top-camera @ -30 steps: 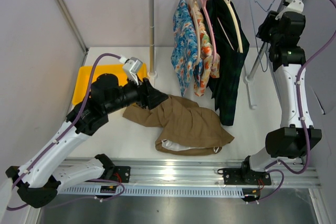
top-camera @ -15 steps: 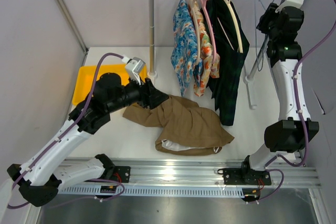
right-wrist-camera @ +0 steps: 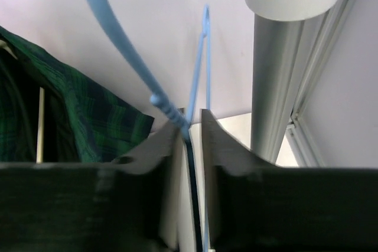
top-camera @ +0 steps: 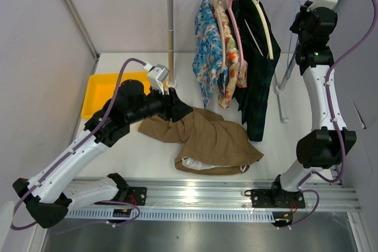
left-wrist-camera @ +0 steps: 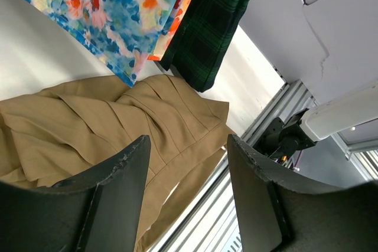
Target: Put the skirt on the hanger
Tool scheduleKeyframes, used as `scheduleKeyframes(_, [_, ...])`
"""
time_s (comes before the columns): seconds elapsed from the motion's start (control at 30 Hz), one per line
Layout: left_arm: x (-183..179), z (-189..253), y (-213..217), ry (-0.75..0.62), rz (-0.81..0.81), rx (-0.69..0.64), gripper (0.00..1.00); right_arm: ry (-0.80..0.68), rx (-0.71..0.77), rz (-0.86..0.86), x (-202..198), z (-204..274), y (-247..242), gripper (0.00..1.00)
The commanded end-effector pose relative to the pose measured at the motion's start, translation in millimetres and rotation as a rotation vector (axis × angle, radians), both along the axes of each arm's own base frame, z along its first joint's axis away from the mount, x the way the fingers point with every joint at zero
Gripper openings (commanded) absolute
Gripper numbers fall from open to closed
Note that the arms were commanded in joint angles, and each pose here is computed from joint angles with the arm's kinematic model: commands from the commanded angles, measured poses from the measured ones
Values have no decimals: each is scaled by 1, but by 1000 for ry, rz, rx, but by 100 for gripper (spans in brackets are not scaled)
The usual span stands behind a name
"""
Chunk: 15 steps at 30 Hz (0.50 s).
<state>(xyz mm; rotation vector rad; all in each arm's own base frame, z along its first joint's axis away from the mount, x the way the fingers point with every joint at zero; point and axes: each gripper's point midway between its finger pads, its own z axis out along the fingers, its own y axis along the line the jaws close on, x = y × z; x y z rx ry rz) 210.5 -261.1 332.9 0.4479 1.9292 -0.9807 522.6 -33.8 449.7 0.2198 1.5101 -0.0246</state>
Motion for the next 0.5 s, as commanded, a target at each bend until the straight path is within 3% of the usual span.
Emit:
scheduleKeyframes(0.0, [3,5,-2,-41,-7,4,60,-84,-23,-23,0,24,-2,15])
scheduleKeyframes(0.2, [4,-1,-2,-34,-7,10,60,-114,-31,-9,-5,36,0,0])
scheduleKeyframes(0.47, [2,-1,0,-44,-7,16,60,-183,-26,72,-21,63,12,0])
